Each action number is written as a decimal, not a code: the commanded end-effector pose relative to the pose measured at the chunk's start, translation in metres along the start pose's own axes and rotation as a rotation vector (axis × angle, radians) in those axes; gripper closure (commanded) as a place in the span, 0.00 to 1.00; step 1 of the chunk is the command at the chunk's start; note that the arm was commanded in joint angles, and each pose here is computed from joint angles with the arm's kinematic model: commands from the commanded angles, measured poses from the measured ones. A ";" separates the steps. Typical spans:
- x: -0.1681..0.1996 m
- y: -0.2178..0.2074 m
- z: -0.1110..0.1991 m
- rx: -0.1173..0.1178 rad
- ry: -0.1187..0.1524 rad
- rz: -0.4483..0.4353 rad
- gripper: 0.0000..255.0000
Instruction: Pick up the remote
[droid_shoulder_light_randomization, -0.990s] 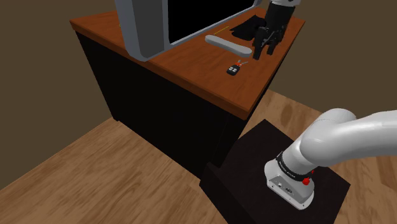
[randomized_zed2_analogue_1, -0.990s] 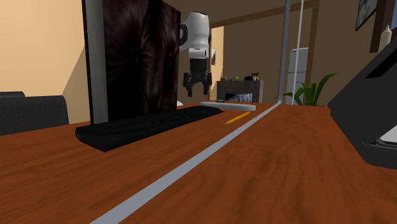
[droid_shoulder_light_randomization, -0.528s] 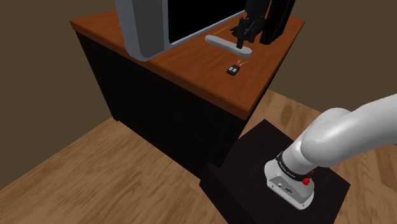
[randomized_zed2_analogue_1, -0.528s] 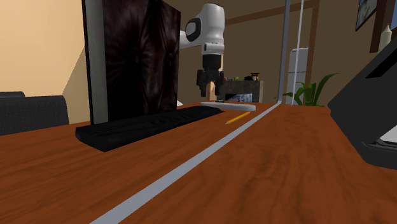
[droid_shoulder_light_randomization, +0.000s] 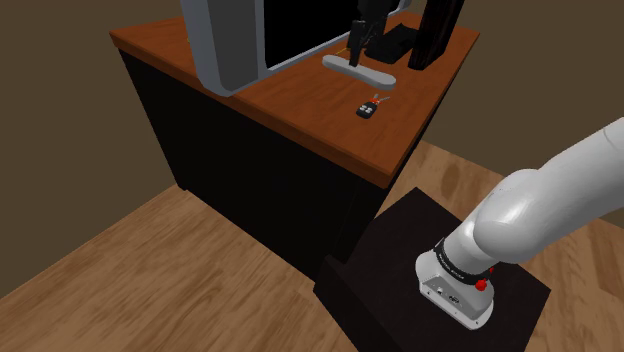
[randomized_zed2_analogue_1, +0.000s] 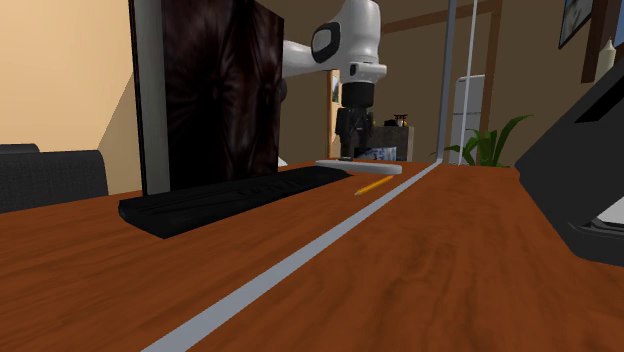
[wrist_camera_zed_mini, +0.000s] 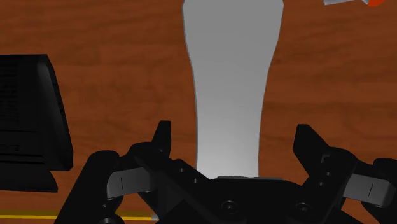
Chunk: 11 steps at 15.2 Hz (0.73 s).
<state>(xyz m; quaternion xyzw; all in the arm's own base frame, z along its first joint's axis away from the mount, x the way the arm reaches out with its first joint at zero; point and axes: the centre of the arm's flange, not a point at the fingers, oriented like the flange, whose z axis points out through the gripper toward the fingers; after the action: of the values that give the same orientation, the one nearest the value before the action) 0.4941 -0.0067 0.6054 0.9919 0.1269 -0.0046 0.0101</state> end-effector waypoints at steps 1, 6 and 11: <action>0.001 0.000 0.010 -0.001 0.001 -0.003 0.00; 0.001 0.000 0.029 -0.001 0.001 -0.003 0.00; 0.000 -0.001 0.029 -0.001 0.001 -0.003 1.00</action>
<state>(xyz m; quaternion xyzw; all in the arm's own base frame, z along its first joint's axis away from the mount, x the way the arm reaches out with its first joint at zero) 0.4940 -0.0068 0.5776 0.9917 0.1282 -0.0026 0.0107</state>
